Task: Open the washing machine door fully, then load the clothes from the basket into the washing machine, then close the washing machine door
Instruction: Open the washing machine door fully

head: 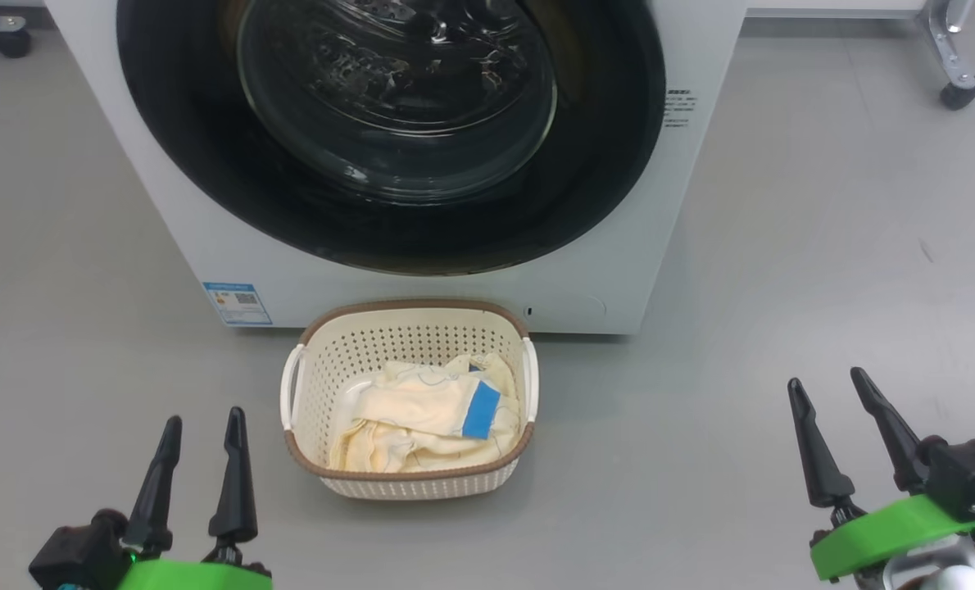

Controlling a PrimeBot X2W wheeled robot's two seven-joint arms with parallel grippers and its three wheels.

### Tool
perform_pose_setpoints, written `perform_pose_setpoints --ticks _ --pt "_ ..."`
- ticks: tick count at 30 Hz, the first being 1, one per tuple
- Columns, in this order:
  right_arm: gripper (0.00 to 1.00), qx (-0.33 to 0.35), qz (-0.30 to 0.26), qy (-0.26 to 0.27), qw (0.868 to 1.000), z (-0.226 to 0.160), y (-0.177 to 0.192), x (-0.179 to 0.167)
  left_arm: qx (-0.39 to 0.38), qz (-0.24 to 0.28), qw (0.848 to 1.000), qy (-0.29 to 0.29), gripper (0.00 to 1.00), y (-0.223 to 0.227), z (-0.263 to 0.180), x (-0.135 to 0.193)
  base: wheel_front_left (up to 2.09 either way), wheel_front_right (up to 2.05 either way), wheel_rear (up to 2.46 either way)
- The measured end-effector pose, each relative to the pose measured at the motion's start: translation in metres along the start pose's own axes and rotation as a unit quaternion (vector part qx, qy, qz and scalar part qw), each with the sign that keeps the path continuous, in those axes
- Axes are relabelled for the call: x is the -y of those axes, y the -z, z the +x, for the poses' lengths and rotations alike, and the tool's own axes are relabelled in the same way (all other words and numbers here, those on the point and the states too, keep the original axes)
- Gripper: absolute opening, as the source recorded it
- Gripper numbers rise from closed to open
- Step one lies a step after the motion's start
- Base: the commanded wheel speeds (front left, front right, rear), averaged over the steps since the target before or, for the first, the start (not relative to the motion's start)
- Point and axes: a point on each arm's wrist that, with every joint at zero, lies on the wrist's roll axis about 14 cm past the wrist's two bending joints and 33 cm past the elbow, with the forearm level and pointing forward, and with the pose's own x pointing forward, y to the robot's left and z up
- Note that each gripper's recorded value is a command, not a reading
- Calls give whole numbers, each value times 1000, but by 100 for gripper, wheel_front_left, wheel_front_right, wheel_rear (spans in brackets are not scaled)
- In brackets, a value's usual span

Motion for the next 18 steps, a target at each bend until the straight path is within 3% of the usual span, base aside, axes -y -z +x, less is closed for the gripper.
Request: perform_pose_setpoints --ticks 8,18 --pt "100 1 -1 1 1000 0 -1 1 1 -4 1000 1 100 0 0 1 65 65 -131" --pt "100 4 1 3 1000 -1 -3 2 2 -4 1000 3 100 -1 0 2 5 5 -10"
